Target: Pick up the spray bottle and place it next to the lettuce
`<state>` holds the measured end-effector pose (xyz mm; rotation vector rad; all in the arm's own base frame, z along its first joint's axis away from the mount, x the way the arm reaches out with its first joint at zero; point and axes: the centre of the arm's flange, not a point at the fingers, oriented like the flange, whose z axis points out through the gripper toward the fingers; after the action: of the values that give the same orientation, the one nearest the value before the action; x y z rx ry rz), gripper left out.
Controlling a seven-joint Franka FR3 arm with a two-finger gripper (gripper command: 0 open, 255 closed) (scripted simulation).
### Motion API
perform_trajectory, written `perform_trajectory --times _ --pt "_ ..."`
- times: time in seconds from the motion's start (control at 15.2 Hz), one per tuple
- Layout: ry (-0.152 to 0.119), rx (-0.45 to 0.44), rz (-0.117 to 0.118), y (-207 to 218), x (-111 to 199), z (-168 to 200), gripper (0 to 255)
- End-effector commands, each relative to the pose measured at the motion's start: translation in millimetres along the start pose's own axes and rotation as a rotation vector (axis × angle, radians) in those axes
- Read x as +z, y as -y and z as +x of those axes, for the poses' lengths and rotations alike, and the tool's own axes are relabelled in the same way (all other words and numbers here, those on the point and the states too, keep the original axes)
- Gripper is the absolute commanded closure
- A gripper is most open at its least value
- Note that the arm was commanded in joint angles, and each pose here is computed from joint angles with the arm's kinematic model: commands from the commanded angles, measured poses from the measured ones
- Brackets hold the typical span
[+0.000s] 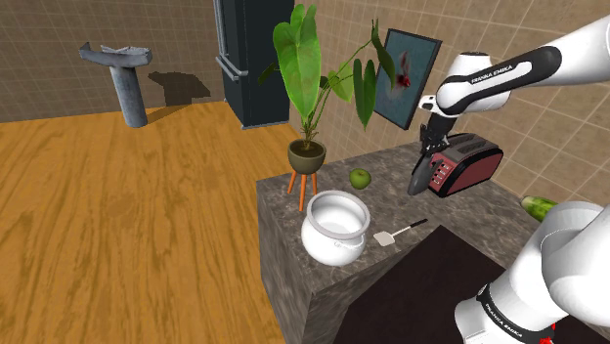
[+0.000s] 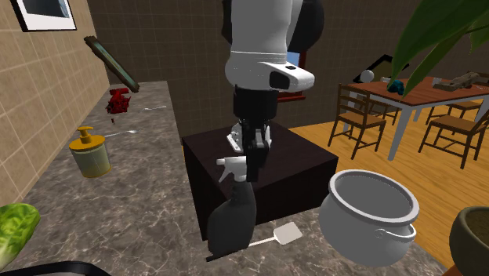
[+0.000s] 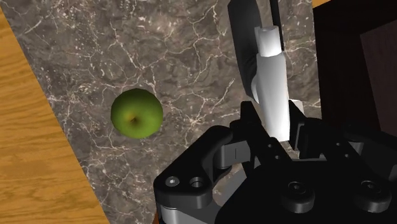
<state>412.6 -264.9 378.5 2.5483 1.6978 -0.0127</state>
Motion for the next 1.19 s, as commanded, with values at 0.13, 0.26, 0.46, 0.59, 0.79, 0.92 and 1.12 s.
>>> perform_trajectory --times 0.13,0.26,0.46,0.59,0.79,0.92,1.12 --pt "0.0 0.0 0.0 -1.5 -21.6 -1.2 255" --pt "0.0 0.0 0.0 -2.2 -32.1 -1.7 255" --pt "0.0 0.0 0.0 -3.2 -47.9 -2.5 255" --pt "0.0 0.0 0.0 -3.8 -58.4 -3.1 255" --pt "0.0 0.0 0.0 -4.8 -74.2 -3.9 255" --pt "0.0 0.0 0.0 -5.4 -84.7 -4.4 255" --pt "0.0 0.0 0.0 -6.4 -100.5 -5.2 255"
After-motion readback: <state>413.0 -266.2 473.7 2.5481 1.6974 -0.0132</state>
